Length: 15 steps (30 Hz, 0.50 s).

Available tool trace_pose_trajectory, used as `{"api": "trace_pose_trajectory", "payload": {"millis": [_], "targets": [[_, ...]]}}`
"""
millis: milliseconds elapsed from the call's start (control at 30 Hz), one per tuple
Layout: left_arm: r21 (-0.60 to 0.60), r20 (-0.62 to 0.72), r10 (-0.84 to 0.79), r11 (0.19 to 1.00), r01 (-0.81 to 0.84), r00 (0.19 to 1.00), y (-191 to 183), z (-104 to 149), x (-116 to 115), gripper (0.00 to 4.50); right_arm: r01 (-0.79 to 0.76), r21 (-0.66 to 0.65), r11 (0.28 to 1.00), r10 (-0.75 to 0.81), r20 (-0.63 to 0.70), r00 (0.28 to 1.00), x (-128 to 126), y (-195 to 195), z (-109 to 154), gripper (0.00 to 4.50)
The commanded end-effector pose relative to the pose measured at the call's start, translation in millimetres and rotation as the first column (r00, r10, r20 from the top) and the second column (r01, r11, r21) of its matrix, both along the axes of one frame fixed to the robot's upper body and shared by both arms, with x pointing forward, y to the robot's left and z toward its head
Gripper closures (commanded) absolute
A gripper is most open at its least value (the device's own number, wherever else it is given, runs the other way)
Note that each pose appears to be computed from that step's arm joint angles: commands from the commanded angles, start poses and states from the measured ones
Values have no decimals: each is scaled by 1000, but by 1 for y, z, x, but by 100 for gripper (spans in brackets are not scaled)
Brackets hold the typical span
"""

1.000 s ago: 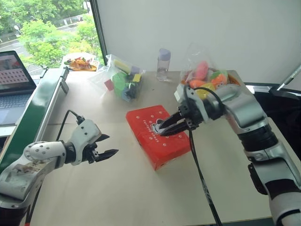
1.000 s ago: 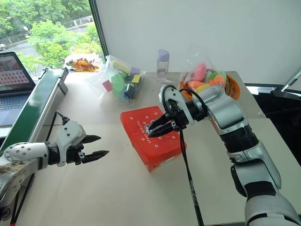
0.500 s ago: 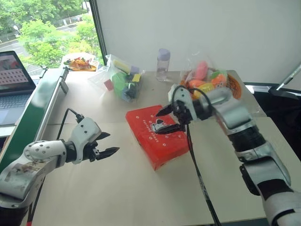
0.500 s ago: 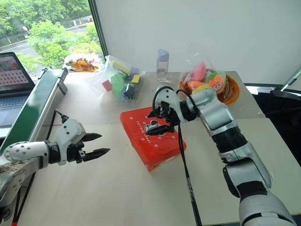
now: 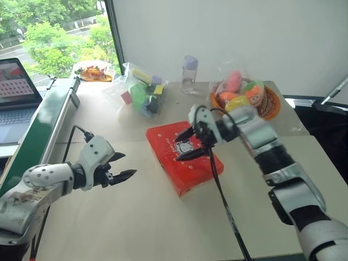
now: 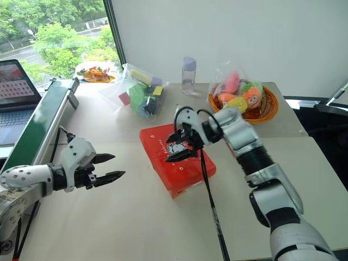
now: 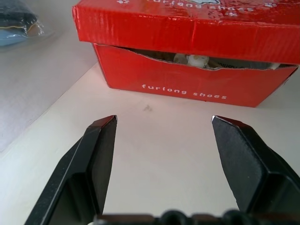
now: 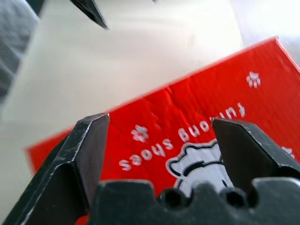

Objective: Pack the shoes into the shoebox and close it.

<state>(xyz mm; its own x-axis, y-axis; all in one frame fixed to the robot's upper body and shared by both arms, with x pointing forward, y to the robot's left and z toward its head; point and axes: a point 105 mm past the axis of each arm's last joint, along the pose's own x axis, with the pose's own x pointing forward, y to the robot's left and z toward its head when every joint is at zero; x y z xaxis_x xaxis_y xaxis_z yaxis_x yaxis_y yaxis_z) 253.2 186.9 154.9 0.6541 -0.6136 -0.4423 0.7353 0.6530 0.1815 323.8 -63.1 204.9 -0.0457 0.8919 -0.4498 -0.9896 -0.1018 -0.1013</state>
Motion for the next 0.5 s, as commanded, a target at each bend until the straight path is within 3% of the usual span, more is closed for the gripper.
{"api": "trace_pose_trajectory", "payload": {"millis": [33,100,267,500], "targets": [[-5,45,-10,1000,10,999,1,14,-5,107,-12,62,998,11,20,1000,-14,-11,25,39],[-23,60,6,1000,-5,998,3,16,-5,107,28,76,997,-31,38,999,-16,-18,31,18],[-106,118,20,994,-8,993,-5,25,-5,107,150,90,985,-157,81,984,-16,-35,30,18],[-174,257,119,982,-75,959,-8,35,-2,107,394,119,911,-407,123,905,-4,-73,0,18]]}}
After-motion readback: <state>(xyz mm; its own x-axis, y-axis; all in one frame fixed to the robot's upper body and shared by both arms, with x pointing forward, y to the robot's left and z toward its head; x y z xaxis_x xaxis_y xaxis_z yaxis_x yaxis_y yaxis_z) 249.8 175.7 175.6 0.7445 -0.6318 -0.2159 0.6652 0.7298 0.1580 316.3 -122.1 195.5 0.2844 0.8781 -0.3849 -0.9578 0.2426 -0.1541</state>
